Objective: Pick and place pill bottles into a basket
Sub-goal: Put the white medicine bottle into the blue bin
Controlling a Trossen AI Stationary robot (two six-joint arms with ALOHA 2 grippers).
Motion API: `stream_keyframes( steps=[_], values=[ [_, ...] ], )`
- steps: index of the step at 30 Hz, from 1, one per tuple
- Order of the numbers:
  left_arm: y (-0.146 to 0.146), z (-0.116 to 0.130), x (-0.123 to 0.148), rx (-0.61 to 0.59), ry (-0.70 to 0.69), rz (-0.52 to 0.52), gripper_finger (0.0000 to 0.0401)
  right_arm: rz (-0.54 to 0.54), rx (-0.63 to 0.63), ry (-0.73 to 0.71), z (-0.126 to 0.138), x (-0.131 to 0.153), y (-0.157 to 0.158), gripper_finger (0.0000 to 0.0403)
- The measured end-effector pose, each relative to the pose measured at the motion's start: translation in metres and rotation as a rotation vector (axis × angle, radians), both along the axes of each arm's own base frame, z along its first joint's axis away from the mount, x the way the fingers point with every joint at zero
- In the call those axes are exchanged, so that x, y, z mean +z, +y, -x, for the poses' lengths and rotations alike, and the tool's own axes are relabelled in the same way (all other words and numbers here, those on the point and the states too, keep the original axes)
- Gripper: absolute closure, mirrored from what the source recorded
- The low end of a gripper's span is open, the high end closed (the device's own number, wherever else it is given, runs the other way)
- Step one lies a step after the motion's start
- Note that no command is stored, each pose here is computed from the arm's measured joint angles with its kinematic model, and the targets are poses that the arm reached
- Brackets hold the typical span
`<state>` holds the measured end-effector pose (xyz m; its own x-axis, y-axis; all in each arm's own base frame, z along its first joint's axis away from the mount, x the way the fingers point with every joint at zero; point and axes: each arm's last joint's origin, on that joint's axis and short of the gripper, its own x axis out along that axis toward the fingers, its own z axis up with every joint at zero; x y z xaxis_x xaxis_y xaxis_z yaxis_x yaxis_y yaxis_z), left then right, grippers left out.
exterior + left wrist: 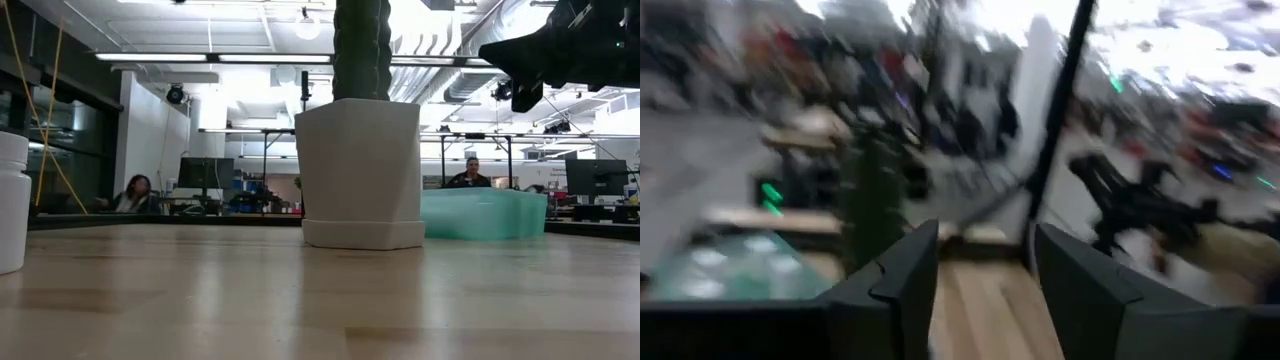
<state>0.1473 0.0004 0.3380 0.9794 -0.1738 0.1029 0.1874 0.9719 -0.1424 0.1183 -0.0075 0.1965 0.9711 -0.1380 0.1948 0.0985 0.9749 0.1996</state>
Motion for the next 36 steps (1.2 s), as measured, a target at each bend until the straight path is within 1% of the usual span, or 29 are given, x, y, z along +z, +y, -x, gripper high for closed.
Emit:
stream_keyframes(
  steps=[2,5,7,11,13,17,20,22,26,29,34,36],
  values=[
    [-0.001,-0.010,0.013,-0.067,0.099,0.027,0.0210,0.000,0.000,0.000,0.000,0.000,0.000,0.0399],
    [-0.003,-0.024,0.024,-0.163,0.259,0.062,0.0225,0.000,-0.002,0.000,0.000,0.000,0.000,0.0401],
    [-0.005,-0.029,0.025,-0.225,0.379,0.070,0.0234,0.000,-0.002,0.001,0.000,0.000,0.000,0.0401],
    [-0.011,-0.037,0.015,-0.283,0.619,0.093,0.0244,0.000,-0.003,0.011,0.000,-0.001,0.000,0.0399],
    [-0.019,-0.041,0.010,-0.321,0.679,0.088,0.0246,0.000,-0.003,0.017,0.000,-0.002,0.000,0.0401],
    [-0.042,-0.046,0.006,-0.385,0.703,0.032,0.0247,0.000,-0.002,0.031,-0.001,-0.003,0.000,0.0399],
    [-0.059,-0.047,0.001,-0.352,0.733,-0.029,0.0247,-0.001,-0.002,0.048,-0.001,-0.005,0.000,0.0397],
    [-0.071,-0.048,-0.003,-0.336,0.761,-0.046,0.0247,-0.001,-0.002,0.058,-0.001,-0.006,0.000,0.0398],
    [-0.091,-0.052,-0.014,-0.357,0.835,-0.036,0.0247,0.001,-0.003,0.062,-0.001,-0.006,0.000,0.0401],
    [-0.101,-0.056,-0.025,-0.303,0.923,-0.019,0.0247,0.002,-0.003,0.063,-0.001,-0.006,0.000,0.0399],
    [-0.113,-0.063,-0.046,-0.218,1.041,-0.081,0.0247,0.002,-0.003,0.072,-0.001,-0.007,0.000,0.0402],
    [-0.119,-0.065,-0.052,-0.225,1.067,-0.100,0.0247,0.001,-0.003,0.079,-0.001,-0.007,0.000,0.0400]
  ],
)
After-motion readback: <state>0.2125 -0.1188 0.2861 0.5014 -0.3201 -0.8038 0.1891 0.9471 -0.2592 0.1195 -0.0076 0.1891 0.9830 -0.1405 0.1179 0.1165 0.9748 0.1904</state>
